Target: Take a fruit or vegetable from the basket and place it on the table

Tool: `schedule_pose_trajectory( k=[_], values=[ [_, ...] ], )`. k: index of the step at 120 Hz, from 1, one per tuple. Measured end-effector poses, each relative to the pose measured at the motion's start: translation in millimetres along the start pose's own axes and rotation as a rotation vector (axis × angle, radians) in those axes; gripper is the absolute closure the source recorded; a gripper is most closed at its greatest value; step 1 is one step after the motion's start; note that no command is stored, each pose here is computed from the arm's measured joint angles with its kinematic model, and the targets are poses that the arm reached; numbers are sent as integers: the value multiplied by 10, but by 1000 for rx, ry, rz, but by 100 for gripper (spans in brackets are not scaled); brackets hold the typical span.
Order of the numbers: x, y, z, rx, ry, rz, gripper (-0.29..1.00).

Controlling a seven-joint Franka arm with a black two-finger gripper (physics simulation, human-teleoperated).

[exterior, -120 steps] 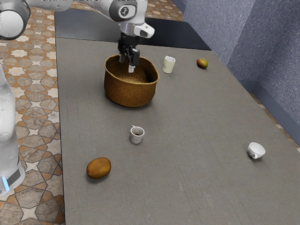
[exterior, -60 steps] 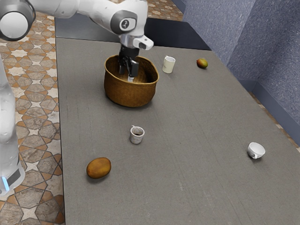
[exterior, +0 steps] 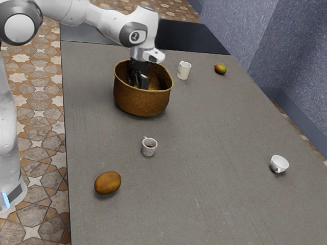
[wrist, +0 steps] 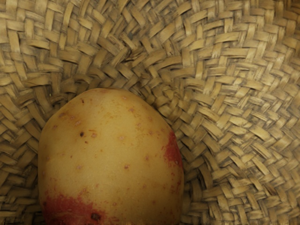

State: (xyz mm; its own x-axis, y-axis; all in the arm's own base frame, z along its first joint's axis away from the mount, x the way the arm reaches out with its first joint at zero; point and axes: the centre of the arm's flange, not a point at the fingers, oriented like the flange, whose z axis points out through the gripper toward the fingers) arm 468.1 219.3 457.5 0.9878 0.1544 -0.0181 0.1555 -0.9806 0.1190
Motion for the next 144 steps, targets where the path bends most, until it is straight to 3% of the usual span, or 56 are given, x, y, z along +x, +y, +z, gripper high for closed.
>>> schedule_pose_trajectory(
  k=[57,93,124,144],
  values=[
    [17,-9,88,2,28,8,3],
    [45,-17,77,4,51,10,18],
    [61,-26,109,4,53,7,24],
    [85,-45,88,15,75,5,42]
  ],
)
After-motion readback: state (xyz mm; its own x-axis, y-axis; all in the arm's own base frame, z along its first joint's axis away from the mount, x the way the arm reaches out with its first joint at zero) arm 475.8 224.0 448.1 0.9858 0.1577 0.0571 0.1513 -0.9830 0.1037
